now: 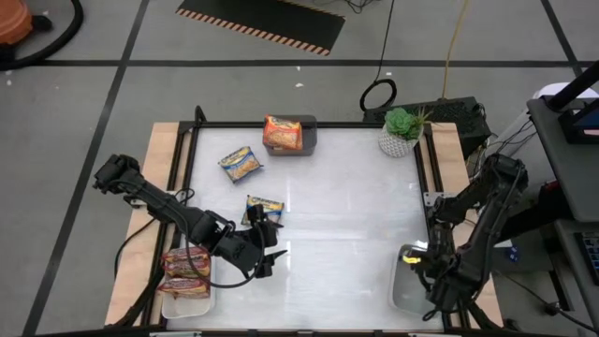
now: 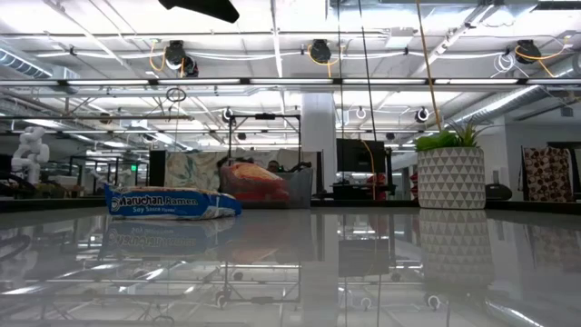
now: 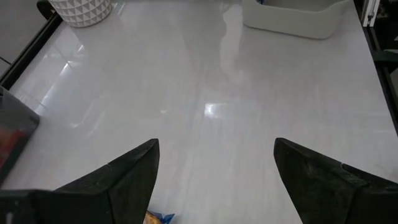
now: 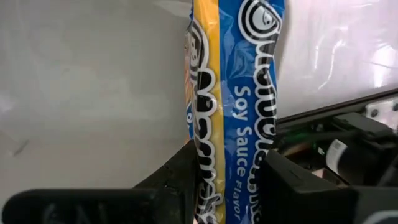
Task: Sort Maruchan noodles
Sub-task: Put the bottom blue noodle pack into the gray bin
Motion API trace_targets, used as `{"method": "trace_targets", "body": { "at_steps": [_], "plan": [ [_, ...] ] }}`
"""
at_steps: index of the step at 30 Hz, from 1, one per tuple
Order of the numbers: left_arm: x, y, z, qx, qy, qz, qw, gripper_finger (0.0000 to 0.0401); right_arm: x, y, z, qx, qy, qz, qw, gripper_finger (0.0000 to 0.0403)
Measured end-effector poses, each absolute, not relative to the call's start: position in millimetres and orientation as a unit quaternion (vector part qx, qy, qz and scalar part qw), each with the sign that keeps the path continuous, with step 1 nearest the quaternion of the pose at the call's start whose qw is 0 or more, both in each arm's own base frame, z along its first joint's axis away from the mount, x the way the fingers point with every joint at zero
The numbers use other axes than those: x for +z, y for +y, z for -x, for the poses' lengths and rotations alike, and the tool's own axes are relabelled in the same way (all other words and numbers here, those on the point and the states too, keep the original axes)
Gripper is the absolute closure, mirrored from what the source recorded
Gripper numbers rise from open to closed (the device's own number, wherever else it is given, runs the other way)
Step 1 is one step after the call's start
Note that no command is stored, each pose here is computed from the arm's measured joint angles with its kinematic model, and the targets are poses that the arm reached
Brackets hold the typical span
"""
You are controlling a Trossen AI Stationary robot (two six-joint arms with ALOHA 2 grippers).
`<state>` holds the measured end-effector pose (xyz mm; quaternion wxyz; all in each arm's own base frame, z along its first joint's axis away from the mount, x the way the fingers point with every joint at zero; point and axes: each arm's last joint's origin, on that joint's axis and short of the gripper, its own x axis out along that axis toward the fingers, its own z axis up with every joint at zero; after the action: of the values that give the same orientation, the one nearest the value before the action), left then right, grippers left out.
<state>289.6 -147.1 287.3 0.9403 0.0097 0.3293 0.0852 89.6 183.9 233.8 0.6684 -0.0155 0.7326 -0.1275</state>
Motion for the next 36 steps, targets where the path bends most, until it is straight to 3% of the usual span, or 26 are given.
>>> {"method": "trace_targets", "body": {
  "at_steps": [15,36],
  "plan": [
    [287,-147,-290,0.087,0.329,-0.003,0.940,0.0080,224,179,-86,-0.161,0.738,-0.008,0.656,0.0238],
    [287,-147,-290,0.087,0.329,-0.003,0.940,0.0080,247,157,-76,-0.173,0.725,-0.041,0.665,0.0238]
  ]
}}
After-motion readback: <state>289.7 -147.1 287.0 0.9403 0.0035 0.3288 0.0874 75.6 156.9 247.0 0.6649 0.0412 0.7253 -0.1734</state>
